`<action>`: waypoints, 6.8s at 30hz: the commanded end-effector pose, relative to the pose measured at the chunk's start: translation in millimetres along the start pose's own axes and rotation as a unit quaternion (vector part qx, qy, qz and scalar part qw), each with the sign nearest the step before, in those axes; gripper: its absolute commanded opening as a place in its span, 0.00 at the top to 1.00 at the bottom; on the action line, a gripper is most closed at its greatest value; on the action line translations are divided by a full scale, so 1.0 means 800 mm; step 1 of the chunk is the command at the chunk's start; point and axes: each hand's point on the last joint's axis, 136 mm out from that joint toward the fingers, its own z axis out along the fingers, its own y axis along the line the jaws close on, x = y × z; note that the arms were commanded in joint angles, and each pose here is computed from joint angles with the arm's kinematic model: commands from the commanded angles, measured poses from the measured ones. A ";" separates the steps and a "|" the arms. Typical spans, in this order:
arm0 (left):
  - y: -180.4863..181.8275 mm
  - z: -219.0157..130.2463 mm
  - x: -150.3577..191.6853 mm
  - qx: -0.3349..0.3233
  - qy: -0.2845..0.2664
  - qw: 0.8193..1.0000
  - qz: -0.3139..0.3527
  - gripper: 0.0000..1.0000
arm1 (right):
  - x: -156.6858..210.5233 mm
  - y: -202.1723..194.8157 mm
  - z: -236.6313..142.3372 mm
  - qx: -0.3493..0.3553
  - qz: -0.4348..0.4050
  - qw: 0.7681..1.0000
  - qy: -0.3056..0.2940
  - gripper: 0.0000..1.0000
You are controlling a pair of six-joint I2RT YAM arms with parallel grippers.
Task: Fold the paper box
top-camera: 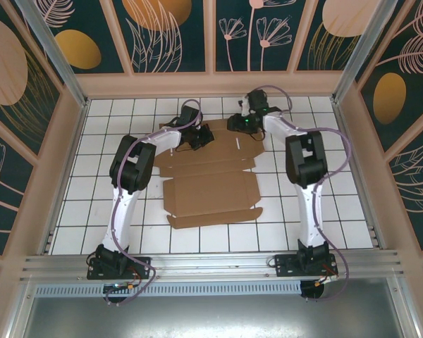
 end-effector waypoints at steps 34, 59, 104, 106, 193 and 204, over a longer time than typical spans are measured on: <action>0.081 -0.041 0.057 0.010 0.049 0.997 -0.063 1.00 | 0.097 -0.064 -0.014 -0.153 0.105 0.979 0.089 0.53; 0.071 -0.053 0.057 0.032 0.046 0.996 -0.072 1.00 | 0.042 -0.042 -0.071 -0.021 0.041 0.997 0.056 1.00; 0.019 -0.108 0.015 0.058 -0.006 0.997 -0.059 0.86 | 0.075 0.045 0.003 0.315 -0.140 0.930 0.126 0.84; 0.022 -0.106 0.015 0.054 -0.005 0.997 -0.058 0.85 | 0.064 0.048 -0.009 0.294 -0.125 0.941 0.114 0.83; 0.126 -0.112 0.142 -0.081 0.020 0.995 -0.052 1.00 | 0.161 -0.016 -0.106 0.100 -0.011 0.995 -0.009 0.44; 0.144 -0.109 0.150 -0.096 0.027 0.993 -0.055 1.00 | 0.196 -0.026 -0.066 0.037 0.045 0.997 0.044 0.38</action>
